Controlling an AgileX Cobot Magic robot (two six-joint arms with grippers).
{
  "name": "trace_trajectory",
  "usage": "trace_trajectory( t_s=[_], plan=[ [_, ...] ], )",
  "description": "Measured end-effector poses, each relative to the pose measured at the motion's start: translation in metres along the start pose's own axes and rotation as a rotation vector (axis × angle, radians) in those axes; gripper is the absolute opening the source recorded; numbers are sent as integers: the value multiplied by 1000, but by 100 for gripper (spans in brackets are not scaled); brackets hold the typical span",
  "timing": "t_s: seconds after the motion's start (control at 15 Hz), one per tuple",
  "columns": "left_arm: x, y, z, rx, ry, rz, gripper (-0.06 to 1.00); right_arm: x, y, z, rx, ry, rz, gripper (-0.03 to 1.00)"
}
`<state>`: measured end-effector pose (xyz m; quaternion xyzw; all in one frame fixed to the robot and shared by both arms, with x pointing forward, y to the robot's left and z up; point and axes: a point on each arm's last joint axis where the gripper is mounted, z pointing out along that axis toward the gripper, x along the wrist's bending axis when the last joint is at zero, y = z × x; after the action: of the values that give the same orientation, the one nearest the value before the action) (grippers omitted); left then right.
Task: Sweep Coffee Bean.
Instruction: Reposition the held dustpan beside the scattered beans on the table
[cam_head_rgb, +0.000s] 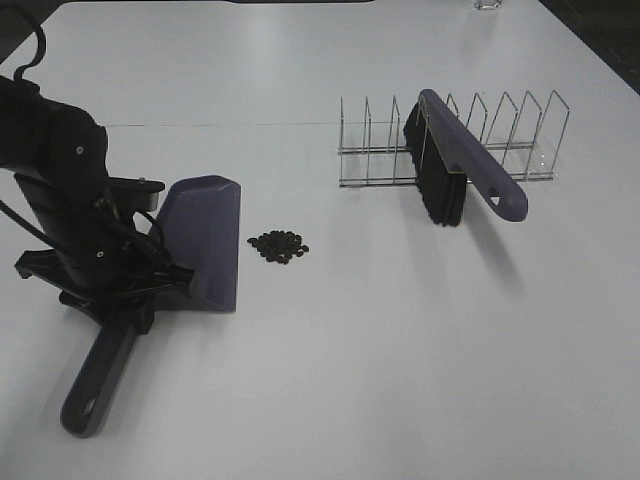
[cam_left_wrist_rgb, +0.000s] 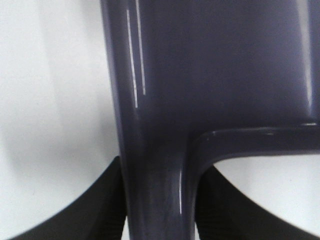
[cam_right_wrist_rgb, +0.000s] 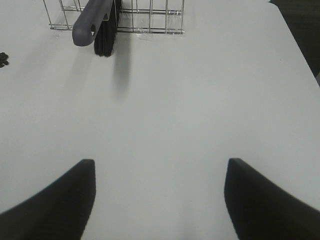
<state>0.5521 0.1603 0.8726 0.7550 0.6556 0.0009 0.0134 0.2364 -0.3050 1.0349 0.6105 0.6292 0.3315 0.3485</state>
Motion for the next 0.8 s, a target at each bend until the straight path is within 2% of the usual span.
trace_trajectory(
  t_s=[0.2,0.33,0.8],
  plan=[
    [3,-5,-10,37,25,13,35,0,0,0,0,0,0,63],
    [4,-7,-24,20,25,5,35,0,0,0,0,0,0,63],
    [8,-3,-23,-15,72,63,35,0,0,0,0,0,0,63]
  ],
)
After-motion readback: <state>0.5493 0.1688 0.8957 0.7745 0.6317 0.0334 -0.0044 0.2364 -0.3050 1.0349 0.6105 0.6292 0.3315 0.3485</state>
